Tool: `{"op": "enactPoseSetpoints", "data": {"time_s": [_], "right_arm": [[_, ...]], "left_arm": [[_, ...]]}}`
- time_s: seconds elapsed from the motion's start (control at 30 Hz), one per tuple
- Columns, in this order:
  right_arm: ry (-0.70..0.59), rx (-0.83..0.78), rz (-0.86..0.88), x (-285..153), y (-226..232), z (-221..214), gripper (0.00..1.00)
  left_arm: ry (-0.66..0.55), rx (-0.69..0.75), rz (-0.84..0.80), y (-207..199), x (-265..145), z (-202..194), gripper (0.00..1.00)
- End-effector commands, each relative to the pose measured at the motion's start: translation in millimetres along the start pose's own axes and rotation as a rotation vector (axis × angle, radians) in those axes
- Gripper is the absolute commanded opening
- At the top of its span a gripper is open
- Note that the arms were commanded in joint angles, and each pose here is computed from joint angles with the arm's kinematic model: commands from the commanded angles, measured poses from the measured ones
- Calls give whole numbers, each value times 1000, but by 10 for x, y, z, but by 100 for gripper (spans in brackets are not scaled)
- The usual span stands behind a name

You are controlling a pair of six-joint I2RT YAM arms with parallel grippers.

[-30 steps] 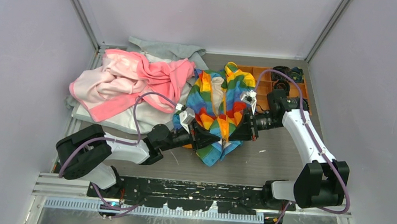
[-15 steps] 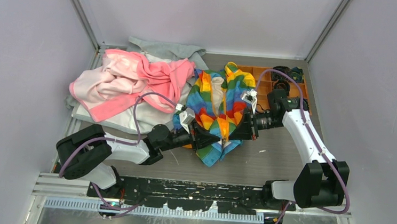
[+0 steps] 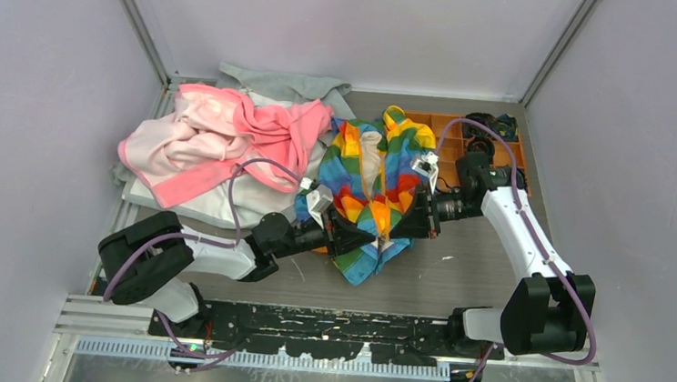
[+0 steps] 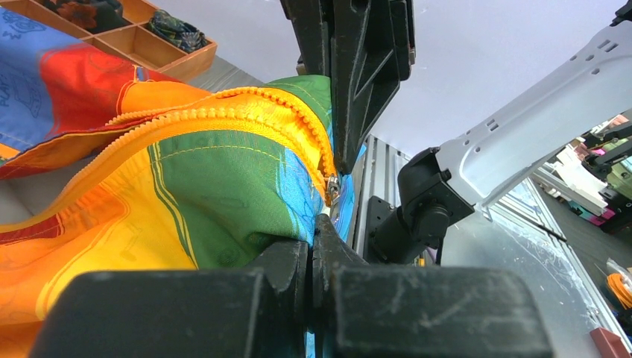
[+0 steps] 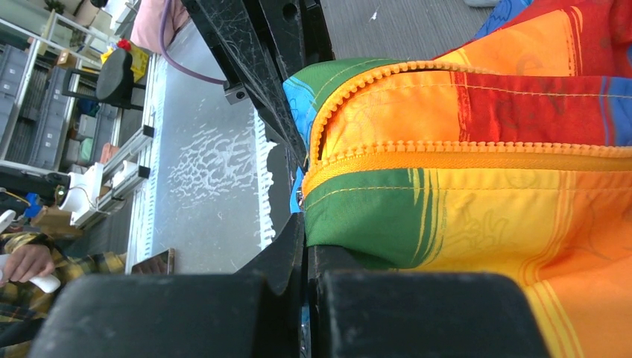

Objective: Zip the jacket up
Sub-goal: Insert the zipper into the jacket.

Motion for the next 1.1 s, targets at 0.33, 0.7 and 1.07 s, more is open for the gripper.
{"op": "enactPoseSetpoints", "data": {"time_s": [0.33, 0.7, 1.07], "right_arm": [[-44, -19, 18, -5, 69, 94, 1], [-41, 29, 3, 9, -10, 90, 1], [-24, 23, 17, 51, 28, 70, 1]], "left_arm": [[-6, 65, -28, -52, 33, 70, 0], [26, 108, -38, -82, -8, 57, 0], [111, 131, -21, -43, 18, -9, 0]]}}
Point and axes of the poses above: each gripper's point midway between its finger pads, its own x axis out along the fingers, its own y axis along the line the jaws close on, z = x × y, the point moved 2 cm from there along -x, back along the fingers, and after that the axes turned 7 degrees about x, right-handed, at the moved point
